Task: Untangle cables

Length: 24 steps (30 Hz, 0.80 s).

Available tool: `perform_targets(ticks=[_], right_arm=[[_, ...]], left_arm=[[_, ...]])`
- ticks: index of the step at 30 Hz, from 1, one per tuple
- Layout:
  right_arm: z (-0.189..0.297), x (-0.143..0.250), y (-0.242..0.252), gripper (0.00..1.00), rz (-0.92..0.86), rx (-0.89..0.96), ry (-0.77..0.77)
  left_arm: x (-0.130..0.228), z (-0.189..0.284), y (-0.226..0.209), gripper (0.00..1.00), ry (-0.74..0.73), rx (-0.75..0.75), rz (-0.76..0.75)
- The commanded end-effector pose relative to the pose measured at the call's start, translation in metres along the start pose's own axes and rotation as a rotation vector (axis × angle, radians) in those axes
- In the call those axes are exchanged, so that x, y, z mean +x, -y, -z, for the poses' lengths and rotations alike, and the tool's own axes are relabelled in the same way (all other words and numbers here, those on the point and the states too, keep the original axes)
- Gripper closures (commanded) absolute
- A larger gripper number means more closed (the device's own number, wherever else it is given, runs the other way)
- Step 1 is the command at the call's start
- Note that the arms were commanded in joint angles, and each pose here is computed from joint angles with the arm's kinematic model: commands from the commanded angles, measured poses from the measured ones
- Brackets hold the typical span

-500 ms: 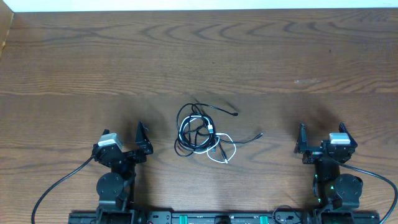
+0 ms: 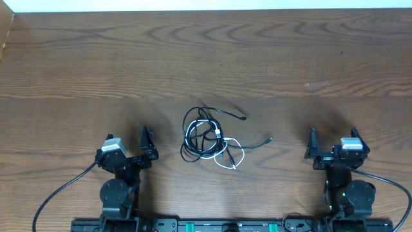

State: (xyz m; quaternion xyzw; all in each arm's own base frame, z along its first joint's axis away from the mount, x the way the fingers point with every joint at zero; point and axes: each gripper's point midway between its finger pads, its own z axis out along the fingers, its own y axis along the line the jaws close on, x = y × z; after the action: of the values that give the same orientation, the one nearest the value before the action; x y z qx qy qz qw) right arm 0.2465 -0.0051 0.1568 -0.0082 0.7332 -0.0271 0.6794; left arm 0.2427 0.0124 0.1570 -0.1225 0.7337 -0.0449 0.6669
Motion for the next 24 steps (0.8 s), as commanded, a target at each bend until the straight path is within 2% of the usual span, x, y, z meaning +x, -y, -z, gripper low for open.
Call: perform_targets(ticks=[1, 24], right_arm=[[0.0003, 0.0003, 0.0029, 0.01, 0.011, 0.013, 0.0], [0.0003, 0.0003, 0.0029, 0.01, 0.011, 0.013, 0.0]], left_arm=[[0.0187, -0.0026, -0.0033, 0.02, -0.043, -0.003, -0.016], [0.0188, -0.0026, -0.0033, 0.02, -0.044, -0.003, -0.016]])
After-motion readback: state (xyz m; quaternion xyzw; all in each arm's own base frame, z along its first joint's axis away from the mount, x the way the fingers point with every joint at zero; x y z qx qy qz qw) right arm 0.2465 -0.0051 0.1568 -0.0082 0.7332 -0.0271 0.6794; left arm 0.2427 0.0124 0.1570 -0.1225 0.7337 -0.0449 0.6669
